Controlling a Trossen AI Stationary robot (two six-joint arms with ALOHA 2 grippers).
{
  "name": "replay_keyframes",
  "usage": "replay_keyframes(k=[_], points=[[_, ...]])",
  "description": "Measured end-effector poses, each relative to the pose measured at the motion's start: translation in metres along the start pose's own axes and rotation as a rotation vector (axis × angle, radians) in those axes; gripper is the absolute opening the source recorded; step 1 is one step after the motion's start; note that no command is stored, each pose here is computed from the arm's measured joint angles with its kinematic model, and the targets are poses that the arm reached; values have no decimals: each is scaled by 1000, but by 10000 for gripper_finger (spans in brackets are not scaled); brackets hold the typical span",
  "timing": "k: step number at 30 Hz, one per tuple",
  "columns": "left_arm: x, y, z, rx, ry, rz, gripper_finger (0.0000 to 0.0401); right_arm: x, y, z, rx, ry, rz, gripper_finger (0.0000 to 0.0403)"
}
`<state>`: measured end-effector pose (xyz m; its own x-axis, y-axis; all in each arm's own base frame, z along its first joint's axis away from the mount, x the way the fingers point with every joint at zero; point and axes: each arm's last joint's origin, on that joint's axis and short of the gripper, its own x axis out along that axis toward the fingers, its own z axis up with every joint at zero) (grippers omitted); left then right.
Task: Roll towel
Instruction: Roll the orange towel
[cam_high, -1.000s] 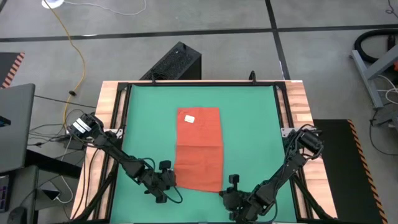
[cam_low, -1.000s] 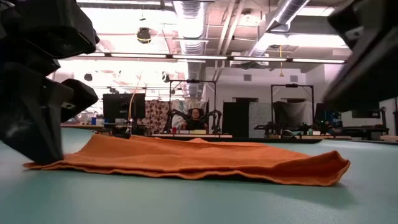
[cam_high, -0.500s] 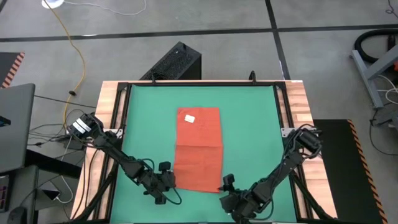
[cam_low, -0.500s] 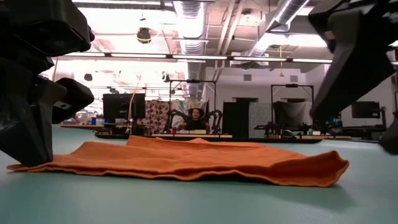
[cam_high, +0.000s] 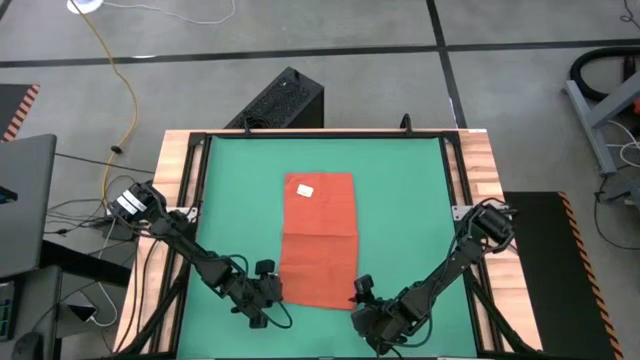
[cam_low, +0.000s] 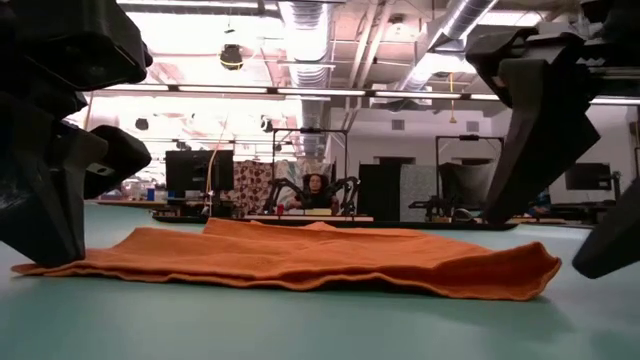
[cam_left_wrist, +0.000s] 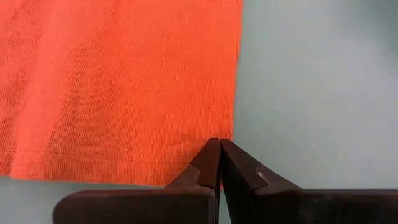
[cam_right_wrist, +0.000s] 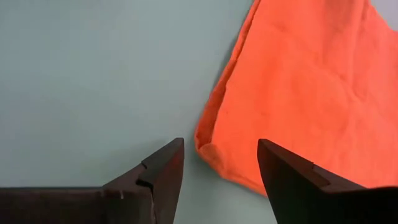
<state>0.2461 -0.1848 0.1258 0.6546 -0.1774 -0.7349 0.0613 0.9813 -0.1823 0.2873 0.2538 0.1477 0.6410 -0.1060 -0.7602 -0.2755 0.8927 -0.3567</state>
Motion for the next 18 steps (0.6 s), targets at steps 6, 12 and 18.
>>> replay_keyframes(k=[6,12,18], points=[[0,0,0,-1,0,-1,0,0,0,-1,-28,5,-3,224],[0,0,0,-3,-1,-2,0,4,-2,-5,-28,12,-10,223],[0,-1,0,-7,-2,-5,0,6,-2,-9,-49,8,-30,223]])
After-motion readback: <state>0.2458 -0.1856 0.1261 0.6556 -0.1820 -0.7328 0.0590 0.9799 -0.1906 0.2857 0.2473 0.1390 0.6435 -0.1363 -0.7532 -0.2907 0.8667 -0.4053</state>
